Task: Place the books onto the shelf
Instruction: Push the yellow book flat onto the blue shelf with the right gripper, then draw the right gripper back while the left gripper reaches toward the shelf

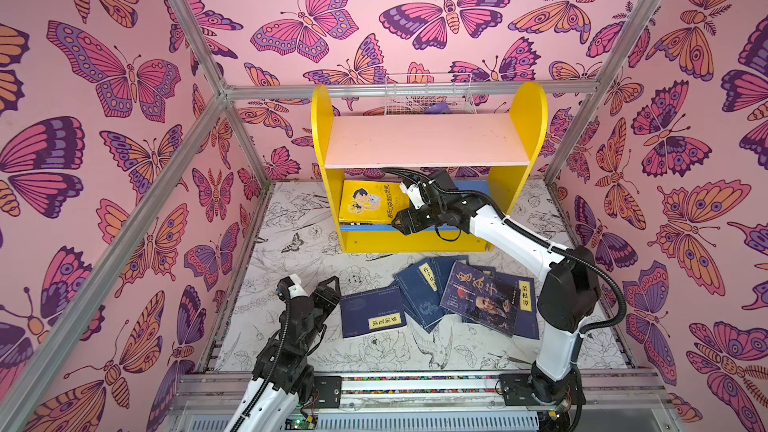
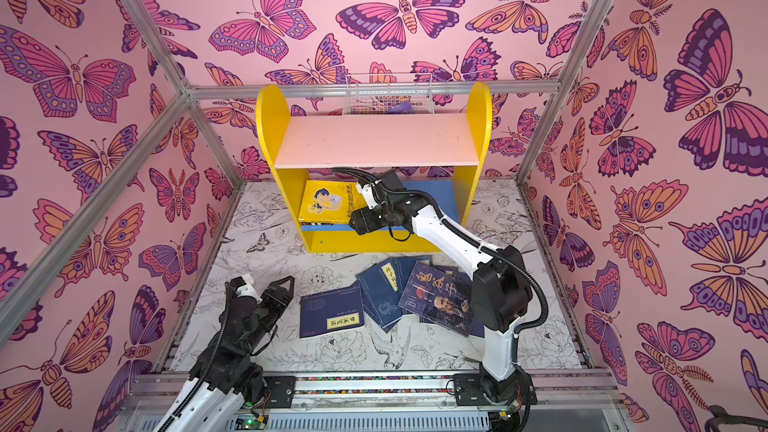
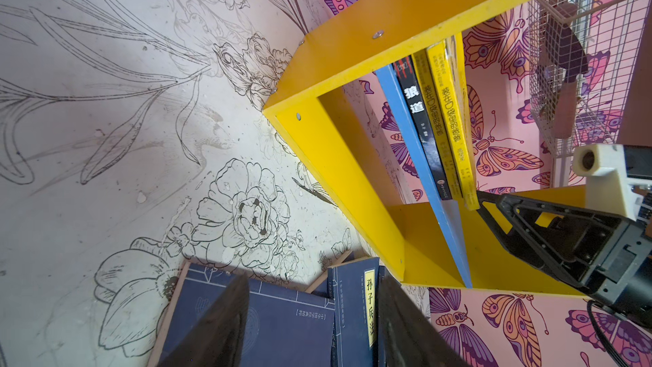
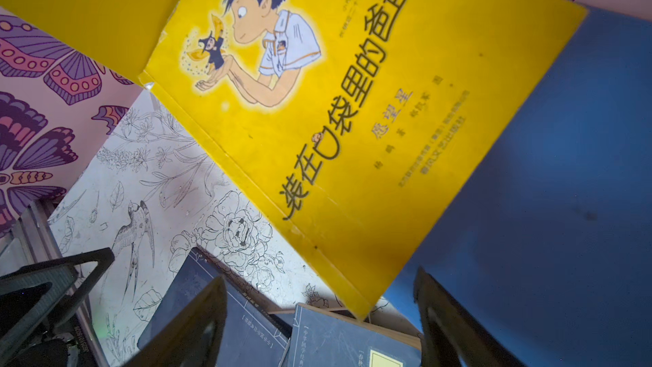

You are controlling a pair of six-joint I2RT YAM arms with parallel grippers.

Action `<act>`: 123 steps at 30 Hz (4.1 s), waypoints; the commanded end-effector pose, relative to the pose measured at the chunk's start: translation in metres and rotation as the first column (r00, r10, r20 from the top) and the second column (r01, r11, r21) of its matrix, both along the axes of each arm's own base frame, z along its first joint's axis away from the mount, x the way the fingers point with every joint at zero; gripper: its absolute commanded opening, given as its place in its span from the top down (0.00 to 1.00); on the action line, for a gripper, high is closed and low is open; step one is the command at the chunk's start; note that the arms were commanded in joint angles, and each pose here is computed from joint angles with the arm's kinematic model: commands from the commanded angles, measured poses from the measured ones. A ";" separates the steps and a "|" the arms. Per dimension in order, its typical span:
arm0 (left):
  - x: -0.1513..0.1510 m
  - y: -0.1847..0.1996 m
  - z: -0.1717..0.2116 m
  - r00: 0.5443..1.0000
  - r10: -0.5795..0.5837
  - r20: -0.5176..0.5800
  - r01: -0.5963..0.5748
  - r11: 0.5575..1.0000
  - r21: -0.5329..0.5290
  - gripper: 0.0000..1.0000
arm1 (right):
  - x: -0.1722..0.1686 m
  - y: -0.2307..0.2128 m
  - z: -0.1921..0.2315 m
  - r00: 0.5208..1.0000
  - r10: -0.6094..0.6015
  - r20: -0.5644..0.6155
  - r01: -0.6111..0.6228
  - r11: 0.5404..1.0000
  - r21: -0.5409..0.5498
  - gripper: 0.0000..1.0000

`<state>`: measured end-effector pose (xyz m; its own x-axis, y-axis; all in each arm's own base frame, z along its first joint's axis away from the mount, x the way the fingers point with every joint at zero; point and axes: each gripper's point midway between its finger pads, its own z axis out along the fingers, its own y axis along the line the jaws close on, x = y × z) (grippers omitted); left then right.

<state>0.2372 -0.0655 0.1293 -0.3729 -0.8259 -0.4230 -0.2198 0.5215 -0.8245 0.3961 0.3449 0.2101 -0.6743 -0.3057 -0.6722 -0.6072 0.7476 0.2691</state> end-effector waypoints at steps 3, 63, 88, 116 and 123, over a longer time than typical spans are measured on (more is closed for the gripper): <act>0.000 -0.003 0.000 1.000 -0.013 0.003 0.013 1.000 -0.008 0.39 | 0.005 0.003 -0.004 0.998 0.036 0.049 -0.031 0.995 -0.090 0.16; 0.000 -0.004 -0.009 1.000 -0.012 -0.014 0.012 1.000 -0.013 0.39 | 0.026 0.029 -0.036 0.999 -0.037 0.003 0.037 0.997 -0.071 0.16; 0.006 -0.014 0.009 0.996 -0.087 0.023 0.086 0.996 0.033 0.39 | 0.020 0.005 0.002 0.985 -0.114 0.129 0.114 0.993 0.008 0.11; 0.150 -0.080 0.102 0.971 -0.212 0.113 0.184 0.958 0.222 1.00 | -0.025 -0.093 0.017 0.952 -0.256 0.169 0.255 0.967 0.029 0.12; 0.155 -0.079 0.102 0.974 -0.207 0.094 0.179 0.953 0.245 1.00 | -0.022 -0.094 0.014 0.951 -0.263 0.160 0.261 0.965 0.032 0.12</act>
